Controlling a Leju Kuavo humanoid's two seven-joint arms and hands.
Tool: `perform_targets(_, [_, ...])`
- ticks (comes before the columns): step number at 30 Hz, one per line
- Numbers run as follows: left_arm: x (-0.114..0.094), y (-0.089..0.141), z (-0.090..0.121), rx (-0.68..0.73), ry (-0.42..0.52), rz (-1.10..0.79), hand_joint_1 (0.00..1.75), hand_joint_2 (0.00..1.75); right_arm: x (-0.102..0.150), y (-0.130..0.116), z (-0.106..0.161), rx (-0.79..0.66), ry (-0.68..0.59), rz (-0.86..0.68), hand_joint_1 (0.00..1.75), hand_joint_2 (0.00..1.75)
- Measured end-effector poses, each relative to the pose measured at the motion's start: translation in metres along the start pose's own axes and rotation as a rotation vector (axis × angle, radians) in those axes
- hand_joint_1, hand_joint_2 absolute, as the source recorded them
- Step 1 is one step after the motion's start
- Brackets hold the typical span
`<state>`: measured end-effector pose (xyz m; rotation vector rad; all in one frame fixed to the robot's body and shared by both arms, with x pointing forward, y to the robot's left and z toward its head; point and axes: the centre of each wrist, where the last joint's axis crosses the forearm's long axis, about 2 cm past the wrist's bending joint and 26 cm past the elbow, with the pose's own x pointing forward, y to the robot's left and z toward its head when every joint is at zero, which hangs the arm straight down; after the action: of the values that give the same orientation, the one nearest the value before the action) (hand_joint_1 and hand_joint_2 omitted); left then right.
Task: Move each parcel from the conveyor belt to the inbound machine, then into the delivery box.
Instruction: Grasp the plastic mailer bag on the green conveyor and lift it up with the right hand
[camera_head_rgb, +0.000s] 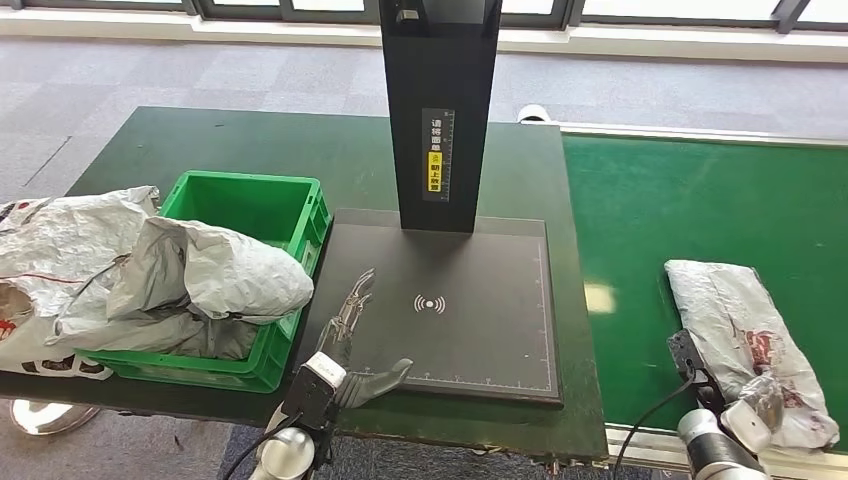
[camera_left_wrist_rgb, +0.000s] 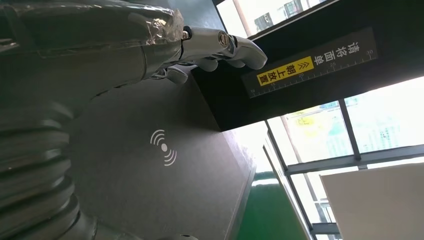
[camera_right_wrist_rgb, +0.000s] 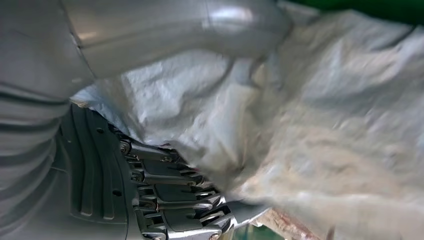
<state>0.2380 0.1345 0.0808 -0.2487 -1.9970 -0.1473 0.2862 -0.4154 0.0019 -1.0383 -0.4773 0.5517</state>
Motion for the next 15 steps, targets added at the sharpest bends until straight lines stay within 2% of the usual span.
perform_targets(15, [0.0001,0.0002,0.0,0.009,0.01,0.002,0.0,1.75,0.0015,-0.0058,-0.0032,-0.025,-0.006,0.027,1.75,1.75])
